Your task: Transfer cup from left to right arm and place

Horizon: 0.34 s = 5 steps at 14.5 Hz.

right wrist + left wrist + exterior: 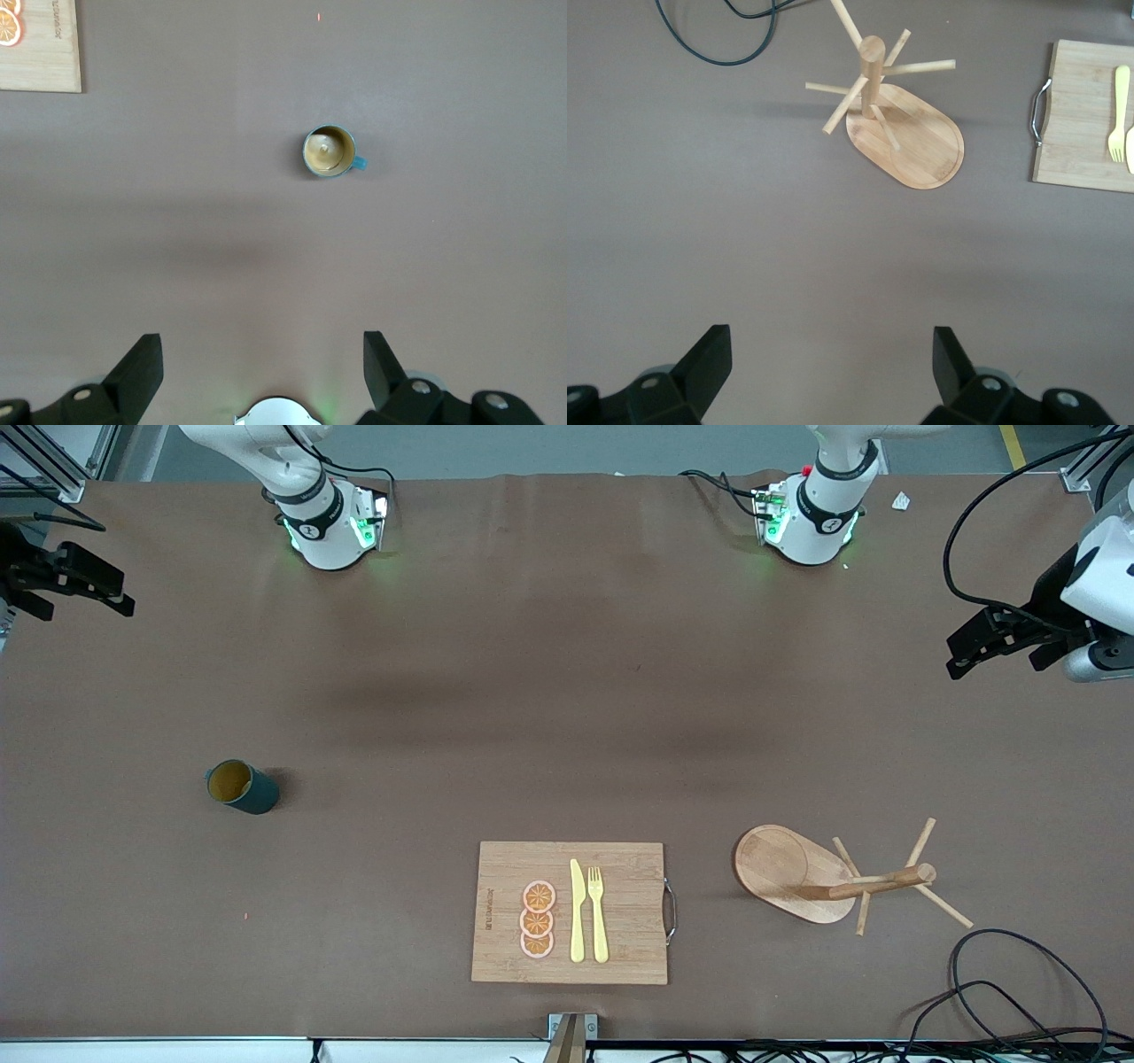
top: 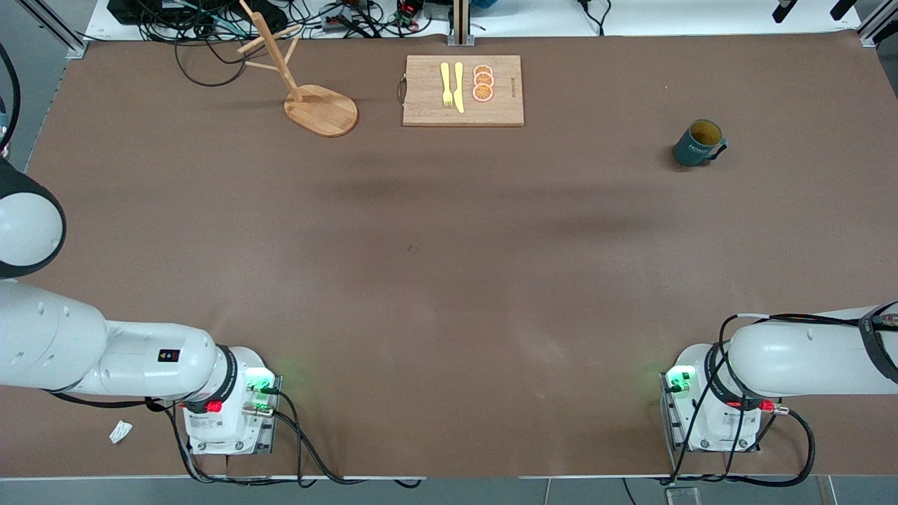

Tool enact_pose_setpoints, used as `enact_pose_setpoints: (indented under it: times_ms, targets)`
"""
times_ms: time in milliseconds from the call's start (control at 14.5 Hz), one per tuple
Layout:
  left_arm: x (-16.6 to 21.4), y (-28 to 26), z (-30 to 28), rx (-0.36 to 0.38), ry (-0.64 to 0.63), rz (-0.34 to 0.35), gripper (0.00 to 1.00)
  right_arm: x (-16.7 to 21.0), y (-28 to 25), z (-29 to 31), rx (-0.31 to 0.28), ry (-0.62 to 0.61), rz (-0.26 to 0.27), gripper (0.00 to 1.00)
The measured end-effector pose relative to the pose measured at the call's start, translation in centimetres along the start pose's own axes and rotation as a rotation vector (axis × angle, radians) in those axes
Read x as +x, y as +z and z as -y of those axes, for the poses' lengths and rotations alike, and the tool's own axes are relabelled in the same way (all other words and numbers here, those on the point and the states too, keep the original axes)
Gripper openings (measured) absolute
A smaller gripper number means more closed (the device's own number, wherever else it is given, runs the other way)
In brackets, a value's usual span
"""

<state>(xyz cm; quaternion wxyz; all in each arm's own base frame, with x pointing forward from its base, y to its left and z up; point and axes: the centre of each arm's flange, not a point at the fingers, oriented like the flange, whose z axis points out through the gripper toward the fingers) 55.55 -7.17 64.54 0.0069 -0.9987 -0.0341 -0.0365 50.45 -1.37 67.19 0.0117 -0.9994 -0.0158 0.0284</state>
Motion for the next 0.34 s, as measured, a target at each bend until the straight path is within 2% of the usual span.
enact_pose_setpoints:
  times_ms: [344]
  targets:
    - [-0.2,0.1,-0.4,0.001,0.101,0.011,1.0,-0.9,-0.5,-1.4,0.004,0.026,-0.016,1.0]
